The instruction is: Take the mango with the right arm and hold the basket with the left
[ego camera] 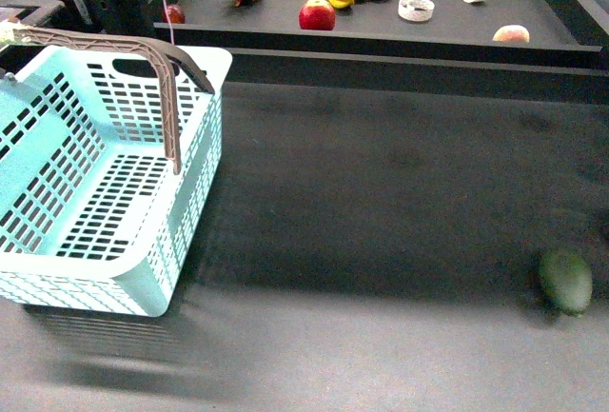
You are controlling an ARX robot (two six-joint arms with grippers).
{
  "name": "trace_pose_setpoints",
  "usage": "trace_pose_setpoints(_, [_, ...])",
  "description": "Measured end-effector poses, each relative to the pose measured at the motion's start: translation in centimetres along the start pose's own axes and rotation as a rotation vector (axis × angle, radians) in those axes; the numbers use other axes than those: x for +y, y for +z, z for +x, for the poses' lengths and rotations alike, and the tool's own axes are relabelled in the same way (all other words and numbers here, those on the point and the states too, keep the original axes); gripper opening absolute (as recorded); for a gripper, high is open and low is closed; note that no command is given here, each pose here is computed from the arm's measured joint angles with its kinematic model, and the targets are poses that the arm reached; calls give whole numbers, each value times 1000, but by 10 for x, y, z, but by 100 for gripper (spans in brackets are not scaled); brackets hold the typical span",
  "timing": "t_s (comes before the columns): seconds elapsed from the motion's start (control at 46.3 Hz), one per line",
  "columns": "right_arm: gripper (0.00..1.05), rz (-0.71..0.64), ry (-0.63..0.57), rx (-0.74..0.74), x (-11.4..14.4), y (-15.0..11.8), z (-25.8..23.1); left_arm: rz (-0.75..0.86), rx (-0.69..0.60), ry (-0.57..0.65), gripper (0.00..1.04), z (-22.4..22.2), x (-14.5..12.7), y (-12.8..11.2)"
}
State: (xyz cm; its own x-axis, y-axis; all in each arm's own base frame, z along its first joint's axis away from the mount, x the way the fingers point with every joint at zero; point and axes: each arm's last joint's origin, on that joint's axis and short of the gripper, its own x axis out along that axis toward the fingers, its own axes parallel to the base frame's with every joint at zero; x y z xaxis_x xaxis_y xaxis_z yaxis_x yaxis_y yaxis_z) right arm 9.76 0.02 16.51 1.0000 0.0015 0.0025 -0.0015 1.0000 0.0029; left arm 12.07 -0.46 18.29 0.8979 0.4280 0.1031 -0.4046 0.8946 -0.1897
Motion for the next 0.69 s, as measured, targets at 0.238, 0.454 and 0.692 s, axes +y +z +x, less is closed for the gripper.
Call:
trace_pose_setpoints(0.238, [97, 0, 0, 0, 0, 0, 0, -167, 223, 34, 99, 64, -36, -31])
trace_pose_setpoints(0.454, [97, 0, 0, 0, 0, 0, 0, -314, 373, 62, 99, 111, -55, -63])
trace_pose_setpoints(0.692, [97, 0, 0, 0, 0, 0, 0, -459, 463, 97, 99, 152, -70, -87])
